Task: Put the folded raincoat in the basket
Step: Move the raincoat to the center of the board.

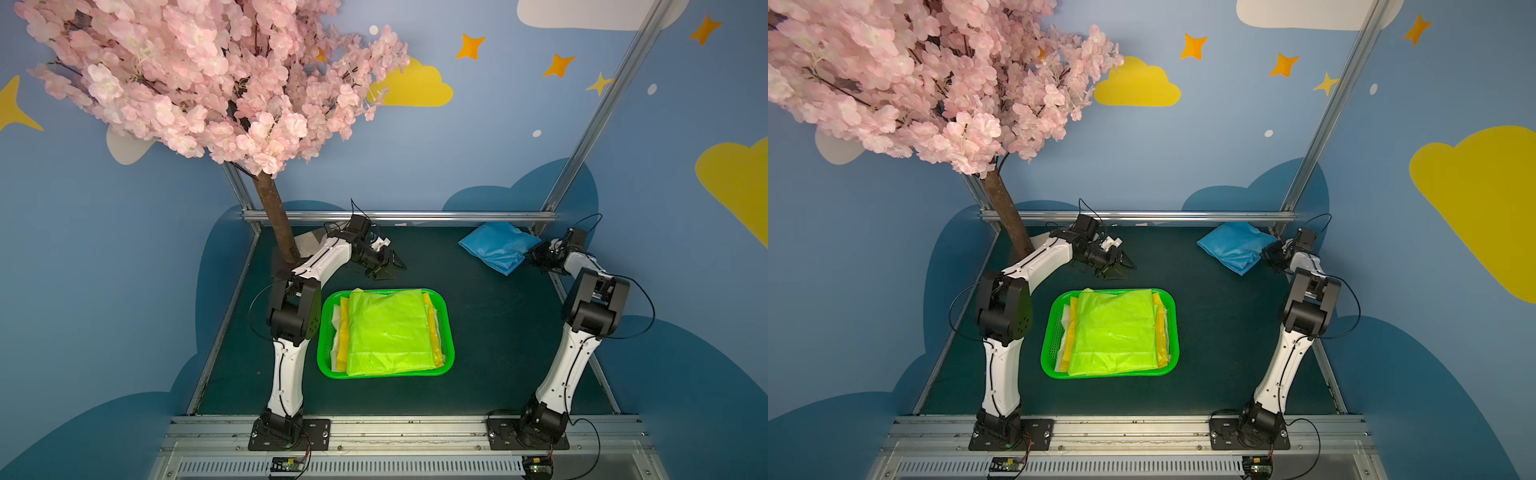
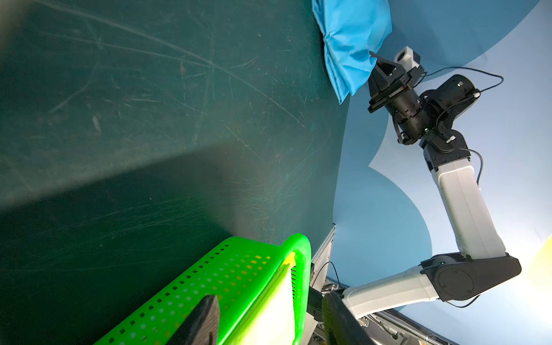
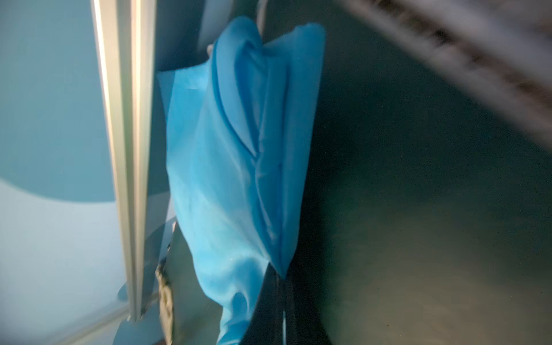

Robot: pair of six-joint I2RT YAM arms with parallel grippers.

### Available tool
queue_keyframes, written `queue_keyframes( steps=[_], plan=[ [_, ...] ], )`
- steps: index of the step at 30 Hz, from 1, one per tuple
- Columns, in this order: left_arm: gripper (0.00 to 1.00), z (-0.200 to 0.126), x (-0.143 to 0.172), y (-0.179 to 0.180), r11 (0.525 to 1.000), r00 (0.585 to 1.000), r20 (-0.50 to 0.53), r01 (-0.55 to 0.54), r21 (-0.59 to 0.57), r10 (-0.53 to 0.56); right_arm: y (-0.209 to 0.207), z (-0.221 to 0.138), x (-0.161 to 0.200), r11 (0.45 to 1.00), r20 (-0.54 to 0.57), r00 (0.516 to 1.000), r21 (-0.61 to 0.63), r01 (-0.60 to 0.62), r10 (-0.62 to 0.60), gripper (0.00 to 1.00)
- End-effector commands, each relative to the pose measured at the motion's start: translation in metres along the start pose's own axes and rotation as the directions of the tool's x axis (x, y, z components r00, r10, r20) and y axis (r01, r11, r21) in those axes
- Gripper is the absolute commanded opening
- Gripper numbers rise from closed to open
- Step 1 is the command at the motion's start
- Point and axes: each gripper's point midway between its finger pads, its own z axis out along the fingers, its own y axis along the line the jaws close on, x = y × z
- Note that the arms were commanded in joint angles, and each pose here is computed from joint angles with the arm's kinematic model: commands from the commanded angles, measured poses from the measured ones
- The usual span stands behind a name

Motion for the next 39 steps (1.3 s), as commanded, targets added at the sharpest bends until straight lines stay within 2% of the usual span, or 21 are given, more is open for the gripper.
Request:
queue_keyframes(
  steps=[1, 4, 10, 12, 15, 20, 23, 27, 30, 33, 35, 39],
  plan=[
    [0.59, -0.01, 0.002, -0.01, 1.0, 1.0, 0.003, -0.024, 0.015, 0.024, 0.02, -0.035, -0.028, 0.994, 0.179, 0.981, 0.092, 0.065, -0.08, 0.0],
    [0.59, -0.009, 0.002, -0.008, 1.0, 1.0, 0.003, -0.019, 0.008, 0.019, 0.019, -0.055, -0.025, 0.971, 0.258, 0.948, 0.194, 0.139, -0.187, 0.0],
    [0.59, -0.007, 0.006, -0.006, 1.0, 1.0, -0.004, -0.009, -0.002, 0.009, 0.02, -0.089, -0.008, 0.942, 0.36, 0.887, 0.27, 0.197, -0.289, 0.0],
    [0.59, -0.007, 0.008, -0.005, 1.0, 1.0, -0.006, -0.01, -0.006, 0.01, 0.031, -0.092, 0.005, 0.935, 0.362, 0.872, 0.249, 0.251, -0.33, 0.0],
    [0.59, -0.008, 0.008, -0.006, 1.0, 1.0, -0.003, -0.011, -0.011, 0.011, 0.054, -0.084, 0.033, 0.917, 0.283, 0.876, 0.198, 0.345, -0.391, 0.0],
    [0.59, -0.008, 0.01, -0.006, 1.0, 1.0, 0.004, -0.011, -0.018, 0.011, 0.075, -0.068, 0.097, 0.913, 0.144, 0.901, 0.078, 0.401, -0.409, 0.0],
    [0.59, -0.008, 0.011, -0.007, 1.0, 1.0, 0.005, -0.011, -0.014, 0.011, 0.087, -0.055, 0.136, 0.875, 0.068, 0.872, 0.067, 0.48, -0.484, 0.0],
    [0.59, -0.009, 0.013, -0.011, 1.0, 1.0, 0.005, -0.021, -0.013, 0.021, 0.093, -0.037, 0.177, 0.865, -0.035, 0.864, -0.007, 0.502, -0.502, 0.0],
    [0.59, -0.011, 0.015, -0.01, 0.999, 1.0, 0.006, -0.027, -0.02, 0.027, 0.109, -0.028, 0.21, 0.798, -0.105, 0.792, -0.048, 0.6, -0.602, 0.0],
    [0.59, -0.009, 0.016, -0.007, 0.999, 1.0, 0.002, -0.025, -0.023, 0.025, 0.117, -0.019, 0.229, 0.746, -0.155, 0.731, -0.074, 0.662, -0.664, 0.0],
    [0.59, -0.008, 0.017, -0.004, 0.999, 1.0, -0.001, -0.023, -0.024, 0.023, 0.116, -0.013, 0.237, 0.743, -0.2, 0.718, -0.099, 0.662, -0.667, 0.0],
    [0.59, -0.005, 0.018, 0.001, 0.999, 1.0, -0.008, -0.02, -0.027, 0.02, 0.102, -0.005, 0.225, 0.791, -0.215, 0.764, -0.081, 0.607, -0.608, 0.0]
  ],
)
